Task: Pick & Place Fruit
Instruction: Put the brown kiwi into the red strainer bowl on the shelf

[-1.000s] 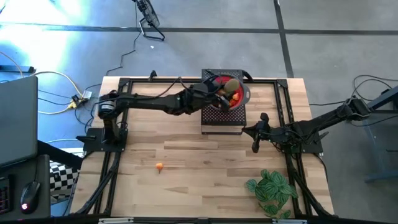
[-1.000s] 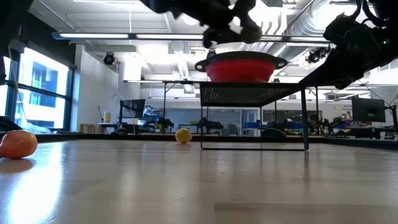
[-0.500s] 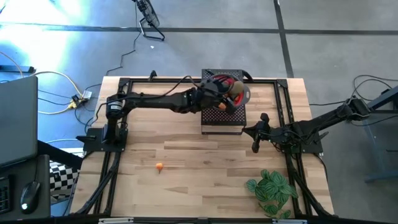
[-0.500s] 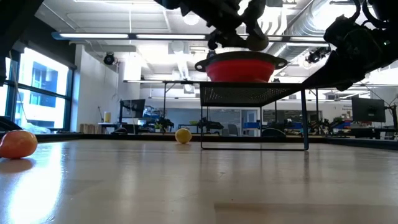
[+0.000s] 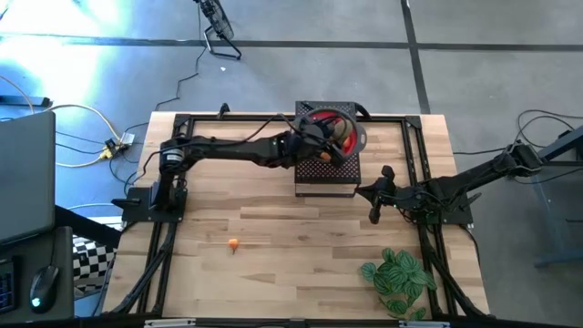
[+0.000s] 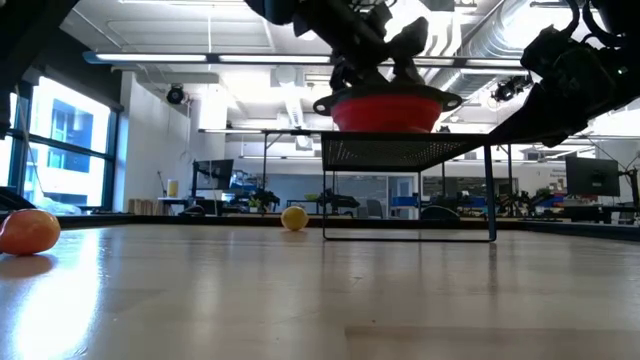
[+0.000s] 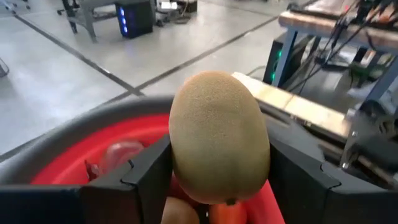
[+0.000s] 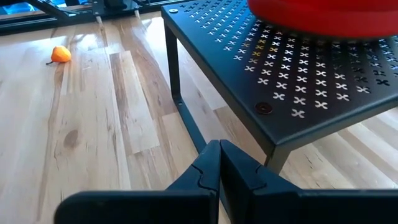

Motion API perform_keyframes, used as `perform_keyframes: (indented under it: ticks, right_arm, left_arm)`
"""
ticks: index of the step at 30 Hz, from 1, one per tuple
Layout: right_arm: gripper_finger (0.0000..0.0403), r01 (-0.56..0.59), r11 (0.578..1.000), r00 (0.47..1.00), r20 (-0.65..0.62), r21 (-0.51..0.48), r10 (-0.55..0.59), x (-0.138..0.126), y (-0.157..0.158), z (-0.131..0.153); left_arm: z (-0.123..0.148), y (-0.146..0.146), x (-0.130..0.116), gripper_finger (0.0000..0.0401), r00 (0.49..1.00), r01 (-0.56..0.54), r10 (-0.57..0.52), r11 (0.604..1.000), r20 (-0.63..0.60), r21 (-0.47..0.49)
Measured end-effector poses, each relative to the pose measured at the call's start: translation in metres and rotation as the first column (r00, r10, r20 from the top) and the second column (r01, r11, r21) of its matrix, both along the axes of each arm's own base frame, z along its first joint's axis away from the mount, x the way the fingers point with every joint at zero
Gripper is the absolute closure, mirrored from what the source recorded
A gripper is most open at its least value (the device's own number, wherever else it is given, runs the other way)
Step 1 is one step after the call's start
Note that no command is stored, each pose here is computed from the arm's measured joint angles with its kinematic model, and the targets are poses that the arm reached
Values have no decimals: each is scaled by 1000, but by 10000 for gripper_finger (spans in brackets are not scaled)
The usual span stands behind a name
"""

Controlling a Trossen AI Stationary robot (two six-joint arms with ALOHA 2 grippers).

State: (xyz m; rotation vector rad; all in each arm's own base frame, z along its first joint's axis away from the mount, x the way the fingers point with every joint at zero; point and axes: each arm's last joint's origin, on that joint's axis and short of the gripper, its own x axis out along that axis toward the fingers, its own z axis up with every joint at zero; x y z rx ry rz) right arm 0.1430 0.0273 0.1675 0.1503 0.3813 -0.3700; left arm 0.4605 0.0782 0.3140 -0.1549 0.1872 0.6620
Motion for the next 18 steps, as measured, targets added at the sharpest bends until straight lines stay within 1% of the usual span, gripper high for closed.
perform_keyframes:
  ticks: [5, 13, 18]
  right_arm:
    - [401, 0, 1000, 1000, -1, -1, 0, 0, 0, 0]
    - [401, 0, 1000, 1000, -2, -1, 0, 0, 0, 0]
    - [401, 0, 1000, 1000, -3, -1, 0, 0, 0, 0]
  left_arm:
    - [-3, 3, 1, 176, 1000, -8, 8, 1000, -5, 0]
    - [-17, 10, 6, 176, 999, -22, 22, 1000, -35, -7]
    - [-16, 11, 6, 175, 999, -24, 24, 1000, -26, -6]
